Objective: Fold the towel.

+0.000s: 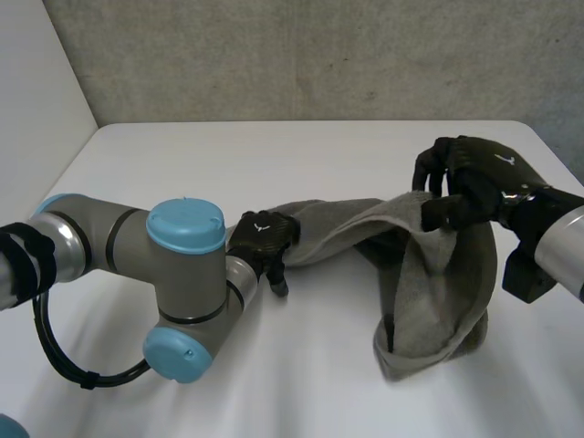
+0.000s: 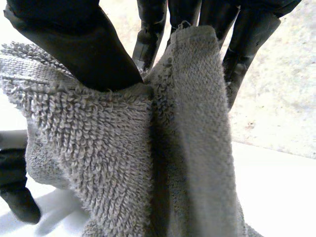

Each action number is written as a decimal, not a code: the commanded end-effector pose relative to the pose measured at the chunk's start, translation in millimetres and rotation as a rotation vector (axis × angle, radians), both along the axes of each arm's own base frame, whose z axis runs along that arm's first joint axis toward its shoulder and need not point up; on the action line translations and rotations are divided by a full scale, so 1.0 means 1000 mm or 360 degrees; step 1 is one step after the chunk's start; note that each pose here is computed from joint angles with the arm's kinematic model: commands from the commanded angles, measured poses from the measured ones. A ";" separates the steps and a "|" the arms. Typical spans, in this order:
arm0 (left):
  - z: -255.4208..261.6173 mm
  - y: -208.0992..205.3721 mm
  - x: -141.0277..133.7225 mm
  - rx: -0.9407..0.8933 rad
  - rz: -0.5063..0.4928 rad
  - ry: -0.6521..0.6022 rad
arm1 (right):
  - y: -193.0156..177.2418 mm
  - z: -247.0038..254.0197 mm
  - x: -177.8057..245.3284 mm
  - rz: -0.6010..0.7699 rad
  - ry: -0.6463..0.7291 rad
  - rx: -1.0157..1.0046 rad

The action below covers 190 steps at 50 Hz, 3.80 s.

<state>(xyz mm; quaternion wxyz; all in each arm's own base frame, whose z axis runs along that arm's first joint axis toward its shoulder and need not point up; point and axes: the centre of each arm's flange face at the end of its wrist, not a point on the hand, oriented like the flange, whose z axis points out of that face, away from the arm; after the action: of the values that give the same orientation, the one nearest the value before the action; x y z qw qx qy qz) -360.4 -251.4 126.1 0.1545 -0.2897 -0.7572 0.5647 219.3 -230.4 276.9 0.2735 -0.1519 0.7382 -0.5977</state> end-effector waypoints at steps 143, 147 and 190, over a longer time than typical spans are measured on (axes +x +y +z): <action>0.017 0.013 0.097 -0.0253 0.0331 -0.0102 | -0.054 -0.153 0.027 0.0068 0.0800 -0.0042; 0.017 0.013 0.097 -0.0253 0.0331 -0.0102 | -0.048 -0.154 0.033 0.0102 0.0785 -0.0019; 0.017 0.017 0.098 -0.0245 0.0329 -0.0102 | -0.052 -0.114 0.026 -0.0059 0.0702 -0.0136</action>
<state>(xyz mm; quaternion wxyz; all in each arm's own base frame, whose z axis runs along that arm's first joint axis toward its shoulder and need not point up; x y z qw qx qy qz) -262.4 -236.1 143.9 0.0475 -0.2375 -0.7409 0.6265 247.7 -292.2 140.6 0.0794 -0.2863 0.7691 -0.5659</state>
